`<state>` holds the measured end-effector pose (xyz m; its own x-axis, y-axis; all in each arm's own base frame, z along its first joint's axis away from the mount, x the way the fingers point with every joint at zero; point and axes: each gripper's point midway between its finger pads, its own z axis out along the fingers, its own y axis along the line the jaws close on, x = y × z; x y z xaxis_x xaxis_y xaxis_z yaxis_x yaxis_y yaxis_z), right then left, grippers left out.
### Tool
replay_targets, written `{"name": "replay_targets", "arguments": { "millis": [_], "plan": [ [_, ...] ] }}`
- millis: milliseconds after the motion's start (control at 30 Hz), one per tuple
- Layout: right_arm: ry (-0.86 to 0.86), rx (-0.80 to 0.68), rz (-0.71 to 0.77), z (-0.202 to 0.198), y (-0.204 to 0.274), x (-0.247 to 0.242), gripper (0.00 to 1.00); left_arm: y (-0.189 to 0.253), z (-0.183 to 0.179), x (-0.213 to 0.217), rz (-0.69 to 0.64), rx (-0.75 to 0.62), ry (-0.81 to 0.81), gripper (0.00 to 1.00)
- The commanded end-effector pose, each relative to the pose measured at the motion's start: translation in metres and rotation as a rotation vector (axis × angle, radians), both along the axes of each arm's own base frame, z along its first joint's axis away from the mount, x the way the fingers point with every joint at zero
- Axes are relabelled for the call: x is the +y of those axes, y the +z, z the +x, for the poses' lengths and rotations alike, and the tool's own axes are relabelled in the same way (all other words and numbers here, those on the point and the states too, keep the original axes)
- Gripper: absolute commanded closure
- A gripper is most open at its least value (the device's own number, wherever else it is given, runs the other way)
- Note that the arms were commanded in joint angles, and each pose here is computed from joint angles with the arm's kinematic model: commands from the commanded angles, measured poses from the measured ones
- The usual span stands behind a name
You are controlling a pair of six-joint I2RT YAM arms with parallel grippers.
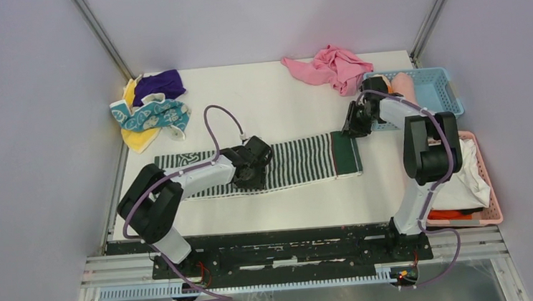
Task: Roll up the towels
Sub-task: Fold the towel at the center of the board.
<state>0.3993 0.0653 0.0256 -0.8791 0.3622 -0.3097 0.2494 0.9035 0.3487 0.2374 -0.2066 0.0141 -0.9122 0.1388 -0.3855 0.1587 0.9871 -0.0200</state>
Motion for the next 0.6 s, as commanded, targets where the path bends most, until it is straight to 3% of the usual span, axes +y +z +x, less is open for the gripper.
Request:
{"name": "replay_targets", "arguments": {
  "millis": [0,333,433,567],
  "plan": [
    [0.071,-0.128,-0.02,0.009,0.046,0.007,0.57,-0.004,-0.01,-0.006,-0.037,0.054,-0.019,0.38],
    [0.154,-0.057,0.035,-0.071,0.054,0.044,0.55,0.091,0.04,-0.037,-0.225,-0.164,0.027,0.28],
    [0.151,0.003,0.011,-0.097,0.037,0.037,0.54,0.09,0.055,-0.025,-0.222,-0.172,0.078,0.27],
    [0.15,0.069,-0.064,-0.114,0.013,0.021,0.53,0.057,0.066,0.003,-0.205,-0.102,0.181,0.27]
  ]
}}
